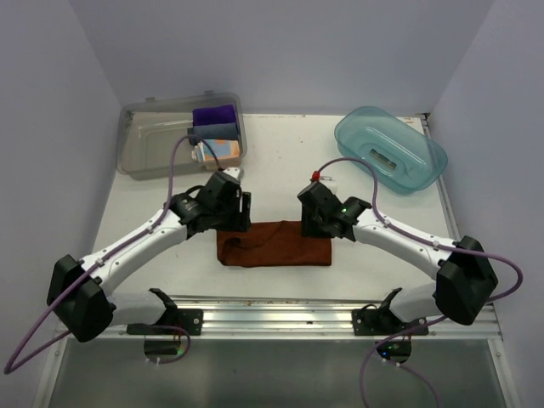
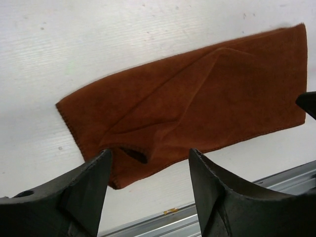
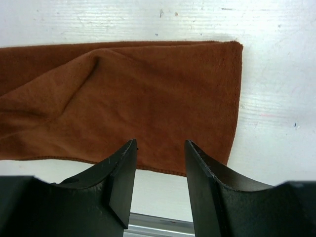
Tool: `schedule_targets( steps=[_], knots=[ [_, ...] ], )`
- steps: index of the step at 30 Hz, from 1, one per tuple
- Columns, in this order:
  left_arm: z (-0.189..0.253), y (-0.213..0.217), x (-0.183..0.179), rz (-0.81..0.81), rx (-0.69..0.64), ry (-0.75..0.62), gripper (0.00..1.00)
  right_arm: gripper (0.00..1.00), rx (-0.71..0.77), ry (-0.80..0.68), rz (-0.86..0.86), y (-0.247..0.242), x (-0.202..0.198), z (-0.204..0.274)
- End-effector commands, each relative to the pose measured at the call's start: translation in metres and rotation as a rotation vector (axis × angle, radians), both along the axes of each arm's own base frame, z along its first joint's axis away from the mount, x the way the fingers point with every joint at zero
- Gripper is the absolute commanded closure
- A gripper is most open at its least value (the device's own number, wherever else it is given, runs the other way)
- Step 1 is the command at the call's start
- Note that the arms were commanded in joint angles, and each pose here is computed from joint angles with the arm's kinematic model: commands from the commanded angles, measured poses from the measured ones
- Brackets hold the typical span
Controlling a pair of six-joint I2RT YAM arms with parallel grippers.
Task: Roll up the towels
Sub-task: Fold the towel
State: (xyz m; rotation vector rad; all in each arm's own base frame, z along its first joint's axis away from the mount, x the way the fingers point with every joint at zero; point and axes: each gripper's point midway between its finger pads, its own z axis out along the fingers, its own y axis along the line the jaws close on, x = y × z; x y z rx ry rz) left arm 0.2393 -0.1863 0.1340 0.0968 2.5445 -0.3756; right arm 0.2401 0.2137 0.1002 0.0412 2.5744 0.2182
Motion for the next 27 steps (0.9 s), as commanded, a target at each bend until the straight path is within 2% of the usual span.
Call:
schedule_targets(
  steps=[1,5,13,16,21,22,23,25,26,27],
  knots=[
    [-0.007,-0.008,0.002,-0.034,0.135,-0.02,0.32,0.53,0.054,-0.033,-0.033,0.0,0.0,0.013],
    [-0.019,-0.024,0.001,-0.06,0.176,0.007,0.43,0.52,0.051,-0.031,-0.04,-0.002,0.0,0.013],
    [-0.031,-0.019,0.0,-0.045,0.225,0.051,0.44,0.51,0.034,-0.039,-0.042,-0.004,0.002,0.016],
    [-0.042,-0.02,-0.004,-0.052,0.238,0.089,0.5,0.51,0.034,-0.039,-0.042,-0.004,0.002,0.016],
    [-0.051,-0.021,-0.008,-0.058,0.247,0.12,0.53,0.51,0.03,-0.04,-0.046,-0.005,0.002,0.016],
    [-0.051,-0.02,-0.007,-0.054,0.25,0.117,0.56,0.51,0.028,-0.04,-0.046,-0.005,0.002,0.016],
    [-0.05,-0.02,-0.006,-0.044,0.251,0.116,0.67,0.51,0.03,-0.04,-0.046,-0.005,0.002,0.017],
    [-0.048,-0.018,-0.004,-0.031,0.256,0.108,0.78,0.51,0.03,-0.04,-0.046,-0.005,0.002,0.017],
    [-0.047,-0.018,-0.002,-0.022,0.255,0.099,0.89,0.51,0.029,-0.042,-0.045,-0.005,0.003,0.017],
    [-0.047,-0.016,-0.002,-0.015,0.263,0.102,0.93,0.51,0.032,-0.043,-0.044,-0.005,0.002,0.018]
  ],
)
